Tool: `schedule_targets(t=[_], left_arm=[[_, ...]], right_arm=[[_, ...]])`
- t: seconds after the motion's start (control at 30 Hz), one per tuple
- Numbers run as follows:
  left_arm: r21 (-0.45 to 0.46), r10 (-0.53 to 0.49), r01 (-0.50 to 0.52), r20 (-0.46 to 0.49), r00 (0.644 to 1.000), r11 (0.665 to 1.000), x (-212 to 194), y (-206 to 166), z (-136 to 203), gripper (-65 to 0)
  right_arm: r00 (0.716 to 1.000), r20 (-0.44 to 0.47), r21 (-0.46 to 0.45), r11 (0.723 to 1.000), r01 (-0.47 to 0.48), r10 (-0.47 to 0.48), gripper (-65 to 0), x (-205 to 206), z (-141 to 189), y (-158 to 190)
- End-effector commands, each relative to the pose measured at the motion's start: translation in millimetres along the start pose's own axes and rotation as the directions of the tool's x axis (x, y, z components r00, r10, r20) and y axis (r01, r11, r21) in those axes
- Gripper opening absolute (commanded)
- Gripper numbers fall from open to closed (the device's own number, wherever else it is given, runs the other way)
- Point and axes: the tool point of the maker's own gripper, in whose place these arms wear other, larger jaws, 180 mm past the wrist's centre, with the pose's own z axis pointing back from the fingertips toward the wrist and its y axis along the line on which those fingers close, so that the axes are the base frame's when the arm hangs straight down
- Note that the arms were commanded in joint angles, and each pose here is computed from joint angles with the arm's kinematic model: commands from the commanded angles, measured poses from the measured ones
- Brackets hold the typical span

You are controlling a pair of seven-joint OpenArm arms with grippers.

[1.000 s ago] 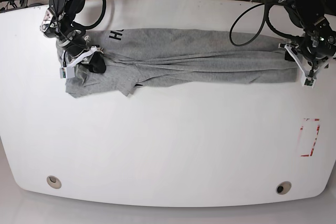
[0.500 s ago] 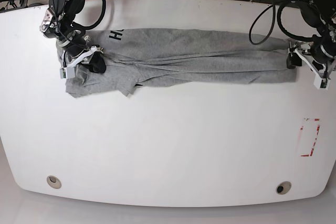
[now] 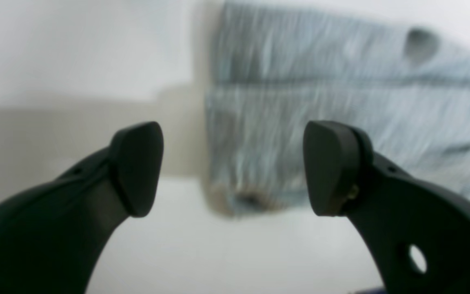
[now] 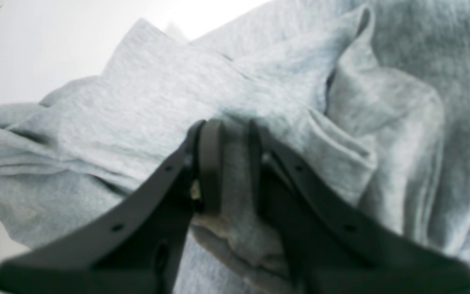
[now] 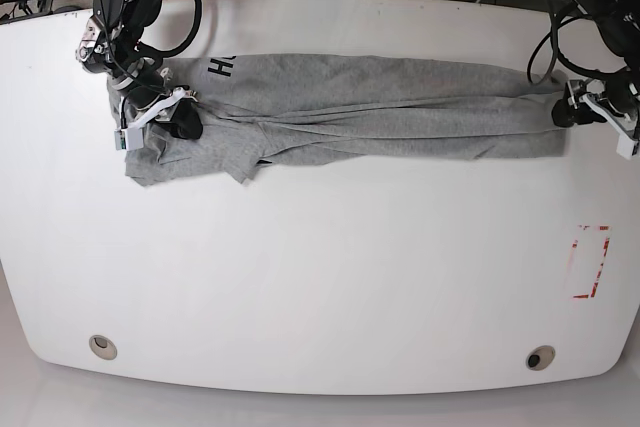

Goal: Fold the T-shirt properly
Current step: 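Hold with the right gripper and adjust the left gripper's grip on the folded edge, then fold the shirt's end with the left gripper toward the right gripper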

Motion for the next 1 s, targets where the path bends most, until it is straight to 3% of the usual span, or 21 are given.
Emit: schedule_targets(t=[0.0,0.33,0.63,0.77,0.93,0.97], left_arm=[[0.013,-0.010,0.010,0.050,0.999,1.000,16,9,8,-14.4],[-0.074,-0.003,0.000,-0.049,0.999,0.997,-9,-12,-23,-14.4],[-0.121,-0.038,0.031,-0.060,0.997,0.992,-21,-43,-34,-15.8],[-0.128,-0.042,0.033,-0.071,0.997,0.991,-24,-46,-36,-28.1],[-0.129,-0.048,0.039,-0.072,0.996,0.991,-23,-47,-38,-55.6],[-0.127,-0.050,0.041,-0.068,0.996,0.991,-22,-47,-37,-58.1]], right_arm=[[0.993,-0.118,-0.049,0.998,-0.024,0.018,-53.4,-22,4,-11],[0.992,-0.120,-0.054,0.998,-0.030,0.023,-53.4,-22,6,-14],[0.992,-0.120,-0.055,0.998,-0.031,0.024,-53.4,-21,6,-14],[0.993,-0.119,-0.055,0.998,-0.032,0.025,-53.4,-21,6,-14],[0.992,-0.120,-0.055,0.998,-0.031,0.024,-53.4,-21,6,-14],[0.992,-0.120,-0.055,0.998,-0.031,0.024,-53.4,-21,6,-14]])
